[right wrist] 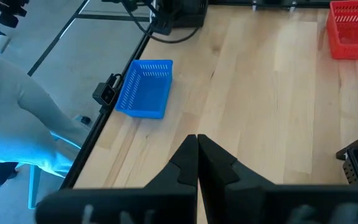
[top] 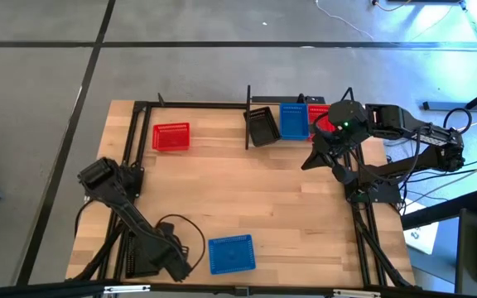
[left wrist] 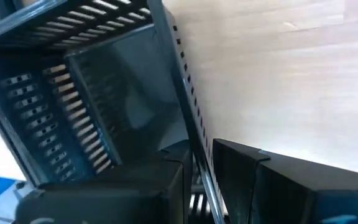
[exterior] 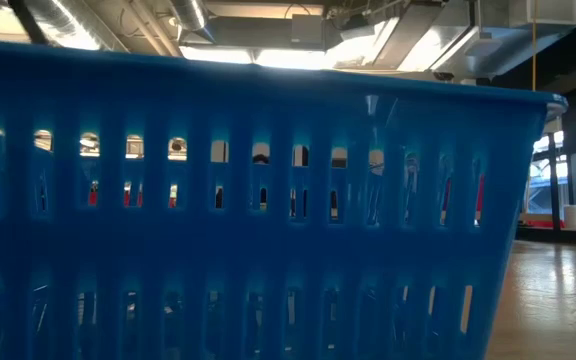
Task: Stack baskets on shelf by color
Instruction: Stack the black bin on top of the other stacked black bin on the shelf
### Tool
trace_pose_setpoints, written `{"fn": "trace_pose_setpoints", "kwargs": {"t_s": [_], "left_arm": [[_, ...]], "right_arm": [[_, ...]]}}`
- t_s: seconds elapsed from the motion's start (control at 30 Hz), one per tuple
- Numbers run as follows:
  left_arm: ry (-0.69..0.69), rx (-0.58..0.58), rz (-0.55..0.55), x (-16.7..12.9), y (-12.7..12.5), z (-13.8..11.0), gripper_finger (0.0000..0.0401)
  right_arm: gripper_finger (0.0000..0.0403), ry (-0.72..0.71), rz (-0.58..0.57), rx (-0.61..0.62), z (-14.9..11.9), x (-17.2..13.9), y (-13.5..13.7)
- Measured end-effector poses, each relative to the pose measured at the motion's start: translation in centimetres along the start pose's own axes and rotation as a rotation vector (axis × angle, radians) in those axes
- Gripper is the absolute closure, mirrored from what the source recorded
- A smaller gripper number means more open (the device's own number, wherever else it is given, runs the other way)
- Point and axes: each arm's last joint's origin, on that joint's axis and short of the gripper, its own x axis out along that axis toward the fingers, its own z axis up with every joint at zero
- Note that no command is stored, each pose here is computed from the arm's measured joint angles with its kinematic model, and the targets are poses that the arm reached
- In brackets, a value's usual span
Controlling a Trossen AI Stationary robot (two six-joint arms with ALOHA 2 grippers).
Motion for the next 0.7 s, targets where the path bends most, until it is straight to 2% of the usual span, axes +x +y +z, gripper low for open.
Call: {"fn": "trace_pose_setpoints", "kwargs": {"t_s": [0.17, 0.27, 0.37, 0.47, 0.57, 0.7], "left_arm": [[-0.054, 0.102, -0.023, 0.9, -0.9, 0.2, 0.0355], [-0.062, 0.207, -0.033, 0.7, -1.5, 0.9, 0.0389], [-0.131, 0.356, -0.085, -0.3, -2.0, 2.1, 0.0398], [-0.195, 0.605, -0.119, -1.7, -2.6, 3.8, 0.04], [-0.24, 0.915, -0.13, -3.3, -3.4, 5.8, 0.04], [-0.304, 1.364, -0.063, -4.1, -4.6, 8.7, 0.0401]], "right_arm": [[0.0402, 0.0, 0.0, 0.0, 0.0, 0.0, 0.0], [0.0402, 0.0, 0.0, 0.0, 0.0, 0.0, 0.0], [0.0402, 0.0, 0.0, 0.0, 0.0, 0.0, 0.0], [0.0402, 0.0, 0.0, 0.0, 0.0, 0.0, 0.0], [0.0402, 0.0, 0.0, -0.003, 0.0, 0.0, 0.0], [0.0402, 0.0, -0.001, -0.007, 0.0, 0.0, 0.0]]}}
